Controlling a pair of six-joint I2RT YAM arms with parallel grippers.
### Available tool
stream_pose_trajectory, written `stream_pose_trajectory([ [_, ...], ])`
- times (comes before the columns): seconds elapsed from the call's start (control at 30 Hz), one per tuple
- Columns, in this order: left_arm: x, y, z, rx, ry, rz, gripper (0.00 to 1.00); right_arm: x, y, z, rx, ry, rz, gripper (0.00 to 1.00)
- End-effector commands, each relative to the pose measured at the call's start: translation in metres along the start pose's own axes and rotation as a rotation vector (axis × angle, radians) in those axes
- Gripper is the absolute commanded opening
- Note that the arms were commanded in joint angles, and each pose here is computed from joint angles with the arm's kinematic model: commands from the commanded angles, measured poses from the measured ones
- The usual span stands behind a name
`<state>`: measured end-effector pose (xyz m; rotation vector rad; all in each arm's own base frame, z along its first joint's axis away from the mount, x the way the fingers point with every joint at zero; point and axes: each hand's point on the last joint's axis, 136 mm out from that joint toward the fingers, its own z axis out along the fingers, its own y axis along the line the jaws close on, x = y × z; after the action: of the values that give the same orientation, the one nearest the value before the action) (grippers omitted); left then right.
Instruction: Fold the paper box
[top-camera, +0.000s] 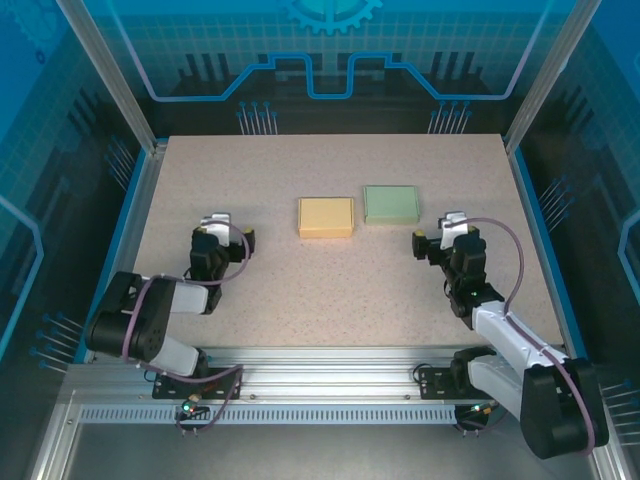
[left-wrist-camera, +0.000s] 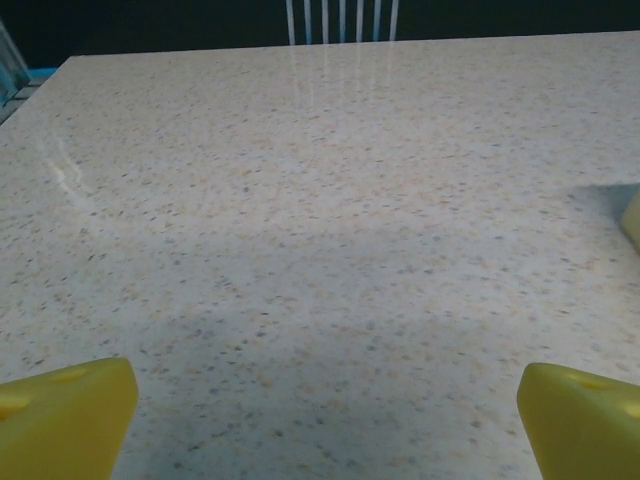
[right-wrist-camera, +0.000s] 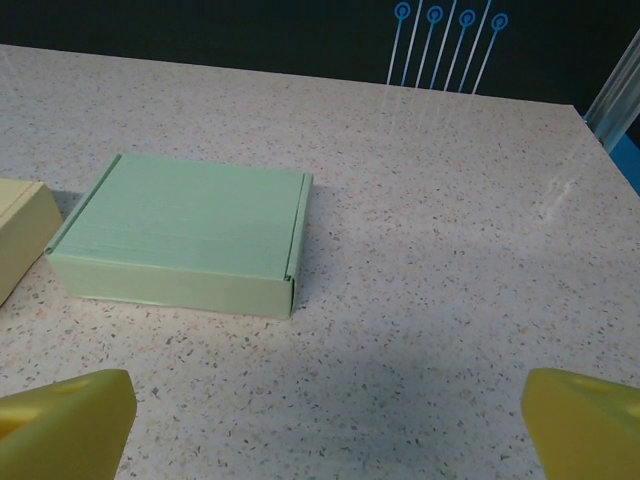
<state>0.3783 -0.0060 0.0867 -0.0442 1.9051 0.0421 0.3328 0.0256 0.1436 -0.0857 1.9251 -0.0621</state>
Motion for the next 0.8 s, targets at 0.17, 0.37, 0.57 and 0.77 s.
stream_pose_trajectory([
  [0.17,-0.014,0.009,0.015,0.046,-0.004,-0.108,0.99,-0.006,0.019,-0.001,-0.116,-0.129,-0.064,1.0],
  [0.37,-0.014,0.009,0.015,0.047,-0.005,-0.107,0.99,0.005,0.035,0.009,-0.191,-0.124,-0.115,1.0],
  [0.57,-0.014,0.009,0.015,0.045,-0.003,-0.107,0.99,0.003,0.042,0.012,-0.225,-0.177,-0.161,1.0],
  [0.77,-0.014,0.008,0.015,0.048,-0.003,-0.103,0.99,0.016,0.037,0.038,-0.229,-0.132,-0.118,1.0],
])
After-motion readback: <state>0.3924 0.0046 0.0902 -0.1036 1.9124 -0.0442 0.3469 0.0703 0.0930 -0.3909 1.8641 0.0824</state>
